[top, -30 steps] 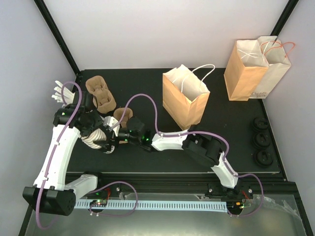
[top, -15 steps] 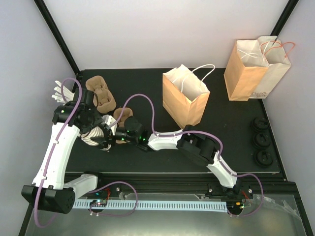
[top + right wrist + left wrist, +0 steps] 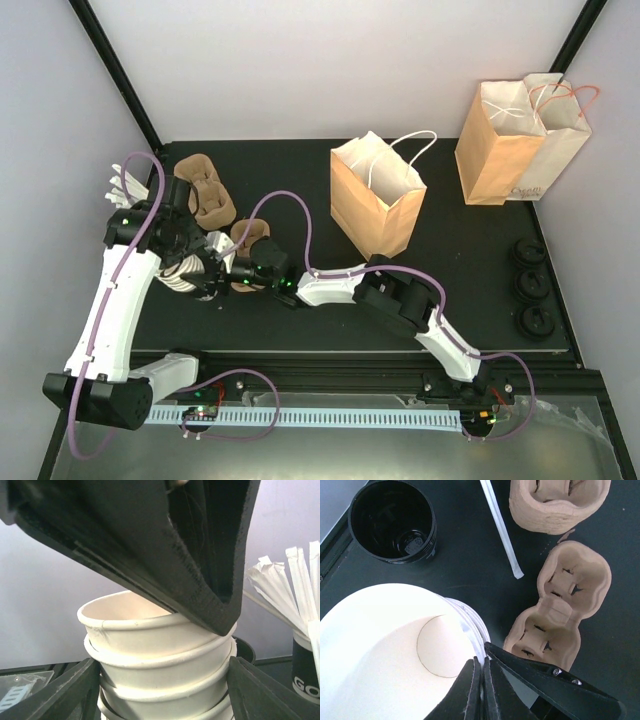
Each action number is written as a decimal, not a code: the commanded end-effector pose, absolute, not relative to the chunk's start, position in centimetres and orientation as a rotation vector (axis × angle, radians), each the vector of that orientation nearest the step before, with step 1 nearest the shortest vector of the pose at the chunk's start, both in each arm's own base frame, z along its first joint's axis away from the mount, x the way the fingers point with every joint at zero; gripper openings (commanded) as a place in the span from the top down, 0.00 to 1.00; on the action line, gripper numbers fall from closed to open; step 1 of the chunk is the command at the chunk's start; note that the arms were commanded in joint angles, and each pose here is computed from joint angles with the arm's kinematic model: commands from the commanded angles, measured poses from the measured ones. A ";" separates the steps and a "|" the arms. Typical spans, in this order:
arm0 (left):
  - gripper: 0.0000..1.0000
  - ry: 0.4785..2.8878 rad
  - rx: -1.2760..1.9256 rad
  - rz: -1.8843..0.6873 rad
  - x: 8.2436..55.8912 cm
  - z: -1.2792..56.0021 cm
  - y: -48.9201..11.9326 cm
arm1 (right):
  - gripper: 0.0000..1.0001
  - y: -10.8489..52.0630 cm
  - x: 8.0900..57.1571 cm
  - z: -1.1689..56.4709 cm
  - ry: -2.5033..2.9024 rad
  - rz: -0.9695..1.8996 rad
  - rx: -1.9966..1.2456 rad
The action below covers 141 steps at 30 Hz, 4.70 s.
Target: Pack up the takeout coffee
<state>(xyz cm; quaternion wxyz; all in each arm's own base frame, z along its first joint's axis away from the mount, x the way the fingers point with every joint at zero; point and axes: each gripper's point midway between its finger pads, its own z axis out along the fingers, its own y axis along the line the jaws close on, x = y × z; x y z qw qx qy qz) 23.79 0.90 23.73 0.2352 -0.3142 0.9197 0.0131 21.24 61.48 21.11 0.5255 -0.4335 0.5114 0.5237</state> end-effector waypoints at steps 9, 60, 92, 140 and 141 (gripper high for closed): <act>0.98 2.541 -0.788 -0.075 22.9 26.2 -0.7 | 0.37 61.4 21.3 13.6 1.380 1.208 -1.077; 0.96 2.252 0.225 -0.661 24.2 35.1 -14.2 | 0.15 37.4 23.2 27.6 1.811 0.934 -0.638; 0.74 2.431 0.691 -0.231 28.6 13.9 -32.7 | 0.25 20.7 19.2 10.8 2.513 0.592 -0.152; 0.40 2.277 -0.500 -0.042 25.6 27.3 2.1 | 0.23 31.8 19.6 20.3 2.271 0.880 -0.684; 0.40 2.267 -0.522 -0.063 26.1 27.1 2.2 | 0.23 31.8 19.5 20.3 2.268 0.881 -0.688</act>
